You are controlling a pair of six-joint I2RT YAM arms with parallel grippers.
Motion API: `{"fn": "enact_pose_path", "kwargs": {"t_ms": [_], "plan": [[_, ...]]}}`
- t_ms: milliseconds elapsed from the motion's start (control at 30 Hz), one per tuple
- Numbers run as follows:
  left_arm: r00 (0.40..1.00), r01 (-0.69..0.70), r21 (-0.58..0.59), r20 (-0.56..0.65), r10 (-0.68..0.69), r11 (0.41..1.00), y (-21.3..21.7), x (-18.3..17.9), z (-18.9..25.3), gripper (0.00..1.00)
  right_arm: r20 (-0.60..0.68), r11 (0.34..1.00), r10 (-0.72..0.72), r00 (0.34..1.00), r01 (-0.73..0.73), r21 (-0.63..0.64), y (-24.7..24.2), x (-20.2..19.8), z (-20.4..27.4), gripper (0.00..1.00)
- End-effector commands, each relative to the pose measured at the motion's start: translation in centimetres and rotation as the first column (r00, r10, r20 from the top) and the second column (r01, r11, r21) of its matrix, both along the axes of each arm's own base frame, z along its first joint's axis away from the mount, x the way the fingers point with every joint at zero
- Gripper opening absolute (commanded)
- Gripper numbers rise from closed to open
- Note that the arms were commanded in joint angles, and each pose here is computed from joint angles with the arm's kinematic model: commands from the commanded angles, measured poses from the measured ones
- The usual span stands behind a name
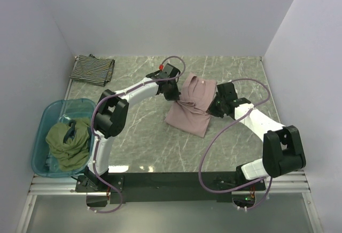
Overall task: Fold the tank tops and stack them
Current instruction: Fold the tank top
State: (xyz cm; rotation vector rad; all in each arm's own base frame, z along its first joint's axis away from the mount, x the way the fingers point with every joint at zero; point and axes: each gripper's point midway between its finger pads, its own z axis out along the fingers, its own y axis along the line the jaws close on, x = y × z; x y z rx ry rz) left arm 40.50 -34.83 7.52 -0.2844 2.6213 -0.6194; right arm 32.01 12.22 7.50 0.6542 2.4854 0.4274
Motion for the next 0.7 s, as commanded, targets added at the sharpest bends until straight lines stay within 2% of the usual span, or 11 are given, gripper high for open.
{"fn": "enact_pose_path", "kwargs": {"t_ms": [0,233,467,567,600,667], "plan": [[0.996,0.025,-0.051,0.085,-0.02,0.998,-0.7,1.0,3.6,0.01,0.135,1.0,-0.002,0.991,0.0,0.016,0.1,2.4,3.8,0.0],[0.995,0.025,-0.06,0.093,-0.02,0.998,-0.8,1.4,3.7,0.01,0.167,1.0,-0.011,0.986,0.01,0.008,-0.3,2.8,4.7,0.0],[0.995,0.025,-0.078,0.101,-0.017,0.997,-1.2,2.2,3.6,0.01,0.142,1.0,-0.021,0.99,0.021,0.001,-0.5,3.4,3.6,0.0],[0.995,0.029,-0.076,0.093,-0.022,0.997,-1.3,2.6,2.9,0.03,0.137,0.999,-0.033,0.99,0.035,-0.015,-0.8,3.9,3.1,0.13],[0.995,0.027,-0.085,0.1,-0.019,0.996,-1.3,2.9,3.0,0.11,0.133,0.999,-0.032,0.991,0.035,-0.023,-0.9,4.1,2.8,0.25],[0.994,0.032,-0.092,0.103,-0.023,0.995,-1.3,2.8,2.6,0.23,0.129,0.999,-0.033,0.991,0.038,-0.033,-1.1,4.4,2.6,0.41]]}}
